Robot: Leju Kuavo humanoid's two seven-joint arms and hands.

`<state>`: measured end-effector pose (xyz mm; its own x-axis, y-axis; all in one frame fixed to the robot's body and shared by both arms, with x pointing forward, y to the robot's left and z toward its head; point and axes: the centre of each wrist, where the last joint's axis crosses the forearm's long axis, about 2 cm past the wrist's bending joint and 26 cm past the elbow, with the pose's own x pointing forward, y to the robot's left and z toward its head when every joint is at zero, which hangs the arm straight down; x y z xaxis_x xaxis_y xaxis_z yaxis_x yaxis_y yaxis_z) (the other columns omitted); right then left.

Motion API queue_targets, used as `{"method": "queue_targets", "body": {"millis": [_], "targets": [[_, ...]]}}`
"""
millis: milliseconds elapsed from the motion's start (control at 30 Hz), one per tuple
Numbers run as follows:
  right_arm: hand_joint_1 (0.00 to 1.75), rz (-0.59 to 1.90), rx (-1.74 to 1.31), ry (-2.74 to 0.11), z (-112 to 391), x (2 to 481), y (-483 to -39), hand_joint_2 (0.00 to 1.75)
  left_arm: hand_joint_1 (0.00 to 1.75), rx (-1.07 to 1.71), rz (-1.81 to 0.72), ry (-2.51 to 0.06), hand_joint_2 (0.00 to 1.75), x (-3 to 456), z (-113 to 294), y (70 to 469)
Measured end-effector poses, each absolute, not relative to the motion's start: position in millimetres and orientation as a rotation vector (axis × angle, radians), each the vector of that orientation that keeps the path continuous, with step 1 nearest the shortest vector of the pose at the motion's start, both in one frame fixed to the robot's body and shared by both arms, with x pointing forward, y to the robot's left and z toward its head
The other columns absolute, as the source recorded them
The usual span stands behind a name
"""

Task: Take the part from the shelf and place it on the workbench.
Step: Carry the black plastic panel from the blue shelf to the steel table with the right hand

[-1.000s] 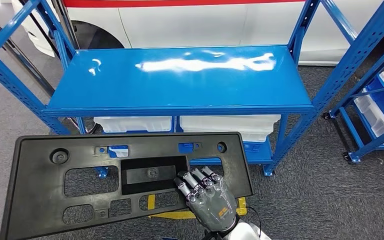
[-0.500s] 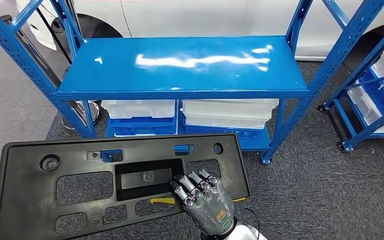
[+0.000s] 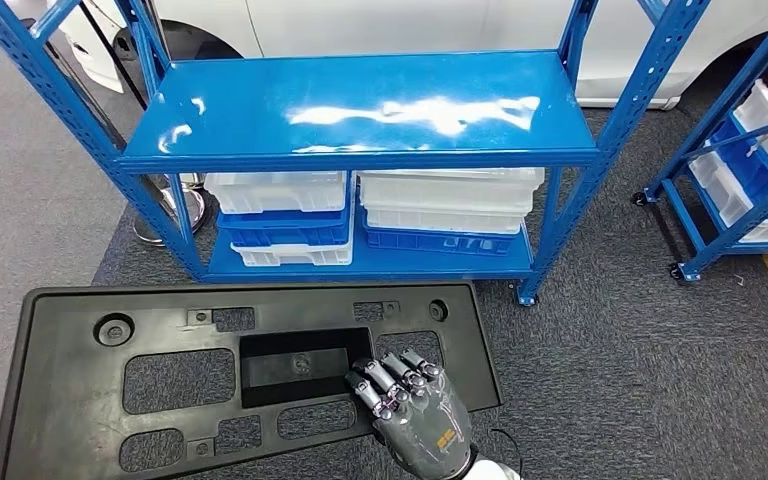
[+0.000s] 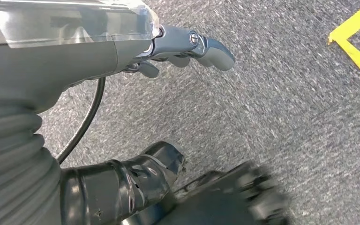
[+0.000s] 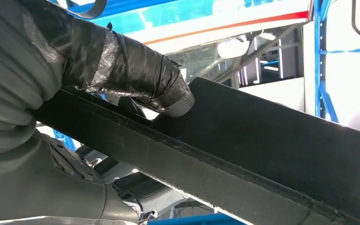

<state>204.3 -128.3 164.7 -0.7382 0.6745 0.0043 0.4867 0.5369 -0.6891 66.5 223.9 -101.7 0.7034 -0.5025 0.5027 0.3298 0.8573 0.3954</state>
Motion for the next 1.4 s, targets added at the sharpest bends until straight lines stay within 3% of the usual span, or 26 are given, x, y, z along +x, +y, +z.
{"method": "queue_targets", "body": {"millis": [700,1167,1400], "targets": [[1.75,0.748,-1.057,-2.361,156.5,182.7,-178.1,1.75,0.0,0.291,-0.427,-0.628,1.75,62.0,-102.5,224.5],[1.75,0.243,-1.002,-2.194,141.1,169.2,-220.9,1.75,0.0,0.298,-0.385,-0.613,1.75,56.6,-103.3,225.3],[1.75,-0.155,-0.822,-2.143,134.4,157.6,-231.3,1.75,0.0,0.308,-0.369,-0.606,1.75,54.1,-103.6,225.7]]}}
